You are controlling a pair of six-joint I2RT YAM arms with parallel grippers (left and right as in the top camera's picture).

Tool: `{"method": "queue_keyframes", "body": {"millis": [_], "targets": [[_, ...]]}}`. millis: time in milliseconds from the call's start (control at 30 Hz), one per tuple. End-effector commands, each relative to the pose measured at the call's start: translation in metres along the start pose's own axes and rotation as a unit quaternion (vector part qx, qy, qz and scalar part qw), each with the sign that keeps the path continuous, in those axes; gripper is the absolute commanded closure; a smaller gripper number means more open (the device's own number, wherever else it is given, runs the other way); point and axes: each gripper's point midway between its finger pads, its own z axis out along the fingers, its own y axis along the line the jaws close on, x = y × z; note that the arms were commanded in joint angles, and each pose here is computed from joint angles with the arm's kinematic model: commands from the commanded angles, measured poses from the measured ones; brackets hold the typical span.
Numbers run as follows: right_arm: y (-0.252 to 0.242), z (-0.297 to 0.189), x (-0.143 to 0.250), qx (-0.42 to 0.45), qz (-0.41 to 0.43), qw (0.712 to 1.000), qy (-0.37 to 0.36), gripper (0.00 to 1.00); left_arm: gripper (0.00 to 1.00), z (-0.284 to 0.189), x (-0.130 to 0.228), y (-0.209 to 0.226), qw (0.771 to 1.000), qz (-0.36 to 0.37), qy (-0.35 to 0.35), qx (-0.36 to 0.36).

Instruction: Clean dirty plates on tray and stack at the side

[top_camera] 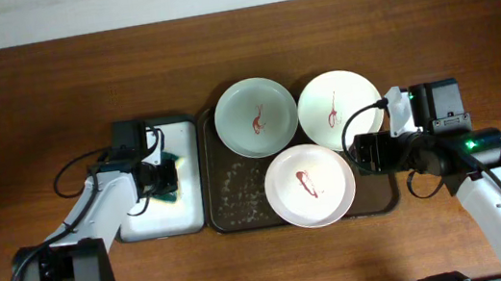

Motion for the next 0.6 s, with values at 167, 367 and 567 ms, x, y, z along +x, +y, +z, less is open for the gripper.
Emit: {"method": "queue_keyframes", "body": {"millis": [167, 367, 567], "targets": [[0.000, 0.006, 0.004, -0.004, 0.009, 1.000, 0.026, 0.01, 1.00, -0.004, 0.006, -0.001, 1.000, -0.001, 0.013, -0.002], [0.004, 0.026, 0.014, -0.028, 0.007, 0.997, 0.073, 0.08, 1.00, -0.044, -0.018, -0.013, 0.999, -0.007, -0.040, 0.028], [-0.004, 0.058, 0.028, -0.024, 0.020, 0.990, 0.135, 0.27, 1.00, -0.071, -0.022, -0.014, 0.996, -0.044, -0.068, 0.032]]}}
